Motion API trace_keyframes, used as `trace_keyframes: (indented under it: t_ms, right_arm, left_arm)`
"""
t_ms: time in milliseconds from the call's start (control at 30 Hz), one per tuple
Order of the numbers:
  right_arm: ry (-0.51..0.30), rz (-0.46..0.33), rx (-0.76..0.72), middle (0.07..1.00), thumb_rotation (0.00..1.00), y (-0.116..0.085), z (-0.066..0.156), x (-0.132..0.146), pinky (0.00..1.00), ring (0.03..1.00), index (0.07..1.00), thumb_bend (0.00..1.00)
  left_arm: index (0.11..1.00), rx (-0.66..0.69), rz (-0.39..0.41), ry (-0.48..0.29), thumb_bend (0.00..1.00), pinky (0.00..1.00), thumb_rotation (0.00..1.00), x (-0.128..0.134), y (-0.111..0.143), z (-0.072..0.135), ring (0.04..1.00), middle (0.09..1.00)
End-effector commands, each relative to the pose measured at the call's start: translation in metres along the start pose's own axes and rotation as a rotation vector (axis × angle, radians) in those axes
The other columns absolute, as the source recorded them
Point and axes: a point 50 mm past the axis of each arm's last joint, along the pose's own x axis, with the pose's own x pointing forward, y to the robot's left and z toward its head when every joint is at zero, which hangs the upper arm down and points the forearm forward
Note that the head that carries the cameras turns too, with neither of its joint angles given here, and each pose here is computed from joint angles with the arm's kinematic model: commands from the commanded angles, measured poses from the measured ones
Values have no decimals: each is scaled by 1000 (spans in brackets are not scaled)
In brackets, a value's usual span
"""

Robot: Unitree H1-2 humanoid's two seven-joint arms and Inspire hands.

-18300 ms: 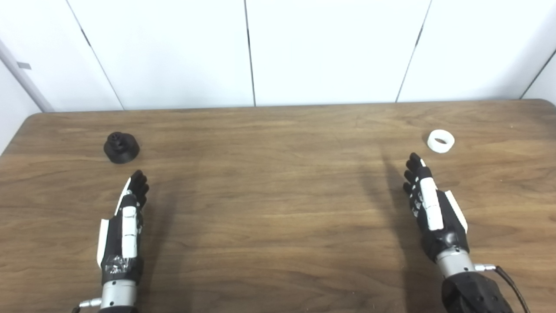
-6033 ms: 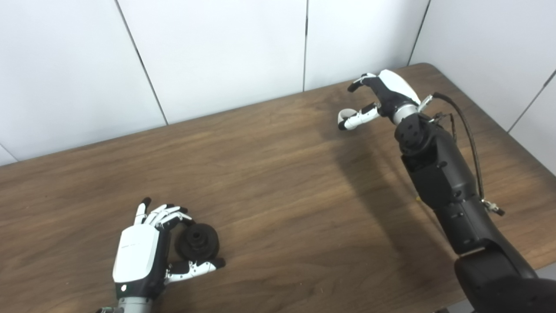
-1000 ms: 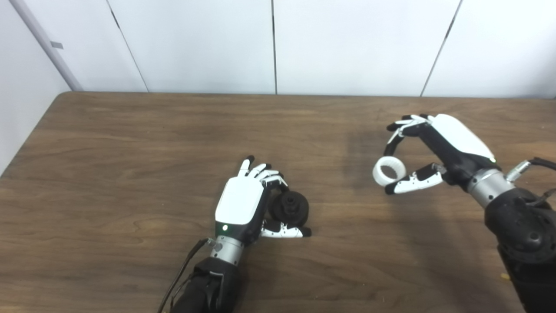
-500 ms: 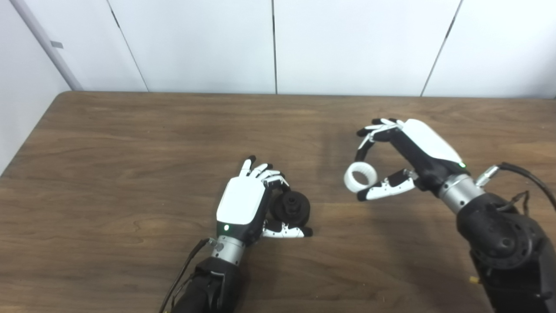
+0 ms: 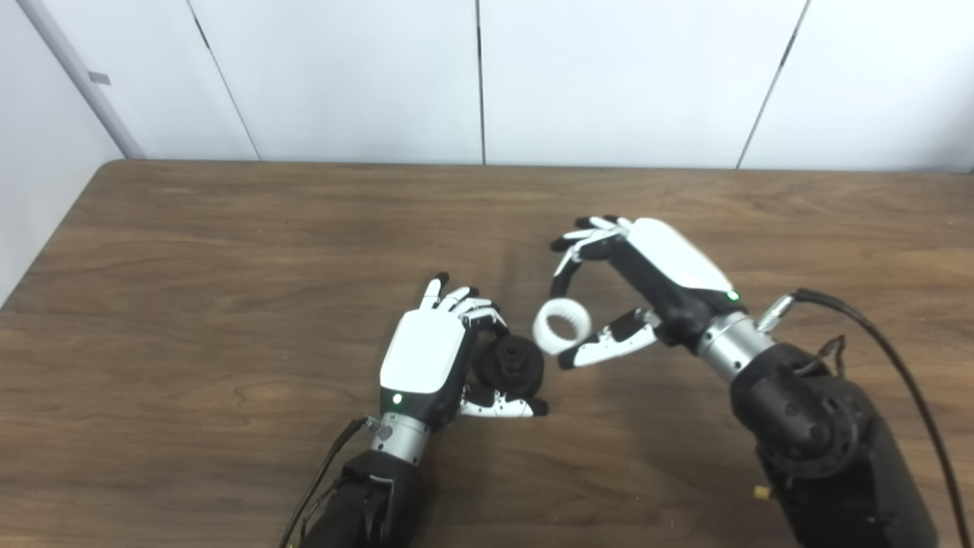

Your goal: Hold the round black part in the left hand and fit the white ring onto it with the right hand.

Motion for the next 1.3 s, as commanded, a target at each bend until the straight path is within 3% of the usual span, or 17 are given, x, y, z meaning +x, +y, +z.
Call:
trace_keyframes:
  t_ms: [0, 633, 1267]
  right_arm:
    - [-52, -44, -33, 817, 131, -8, 10, 5, 1000, 944, 483, 523]
    - [-30, 8, -23, 830, 130, 17, 12, 23, 1000, 962, 483, 522]
    - [-4, -5, -19, 837, 130, 24, 3, 31, 1000, 959, 484, 522]
  left_arm:
    - [483, -7, -178, 82, 525, 1000, 57, -38, -42, -12, 860, 744]
    - [483, -1, -176, 74, 525, 1000, 57, -40, -42, -11, 858, 740]
    - [483, -7, -174, 77, 525, 1000, 57, -38, -41, -9, 856, 740]
